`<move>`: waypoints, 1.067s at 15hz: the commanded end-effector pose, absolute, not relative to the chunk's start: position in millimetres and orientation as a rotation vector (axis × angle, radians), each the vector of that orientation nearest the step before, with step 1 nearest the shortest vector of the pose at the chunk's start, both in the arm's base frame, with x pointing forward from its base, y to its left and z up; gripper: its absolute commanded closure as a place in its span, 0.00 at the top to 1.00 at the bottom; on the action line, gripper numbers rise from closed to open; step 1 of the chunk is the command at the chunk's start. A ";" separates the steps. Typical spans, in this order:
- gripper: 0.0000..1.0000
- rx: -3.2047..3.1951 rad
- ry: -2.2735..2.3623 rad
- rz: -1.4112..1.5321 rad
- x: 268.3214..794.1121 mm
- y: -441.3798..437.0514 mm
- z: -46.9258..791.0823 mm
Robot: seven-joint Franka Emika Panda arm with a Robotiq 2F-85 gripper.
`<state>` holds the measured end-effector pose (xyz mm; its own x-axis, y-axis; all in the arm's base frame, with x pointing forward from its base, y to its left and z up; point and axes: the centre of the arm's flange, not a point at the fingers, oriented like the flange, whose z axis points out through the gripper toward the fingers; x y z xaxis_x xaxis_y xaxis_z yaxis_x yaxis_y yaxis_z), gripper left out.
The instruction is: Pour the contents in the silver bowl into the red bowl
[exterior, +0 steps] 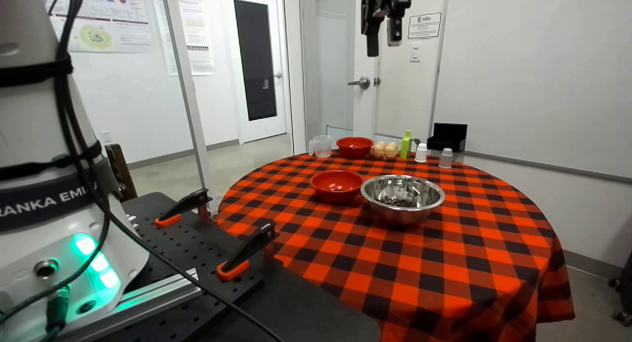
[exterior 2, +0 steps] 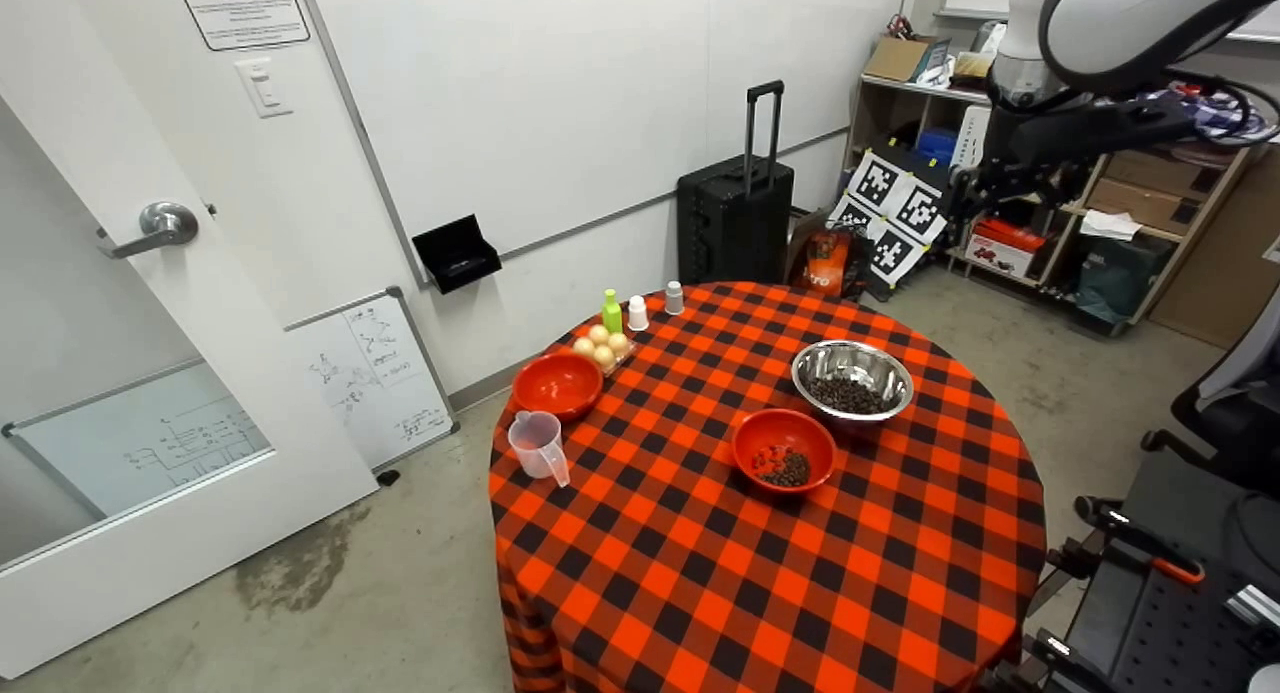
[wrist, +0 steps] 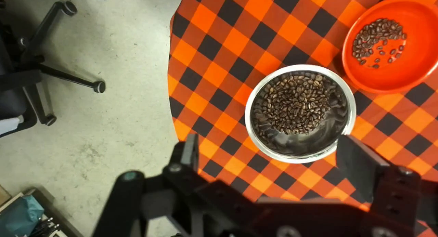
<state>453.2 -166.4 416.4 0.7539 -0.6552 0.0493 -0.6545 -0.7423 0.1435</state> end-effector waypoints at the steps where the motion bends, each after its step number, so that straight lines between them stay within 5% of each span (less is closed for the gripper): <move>1: 1.00 2.870 -0.971 -0.104 507.9 -209.9 388.1; 16: 1.00 3.118 -0.786 -0.385 612.4 -322.4 231.3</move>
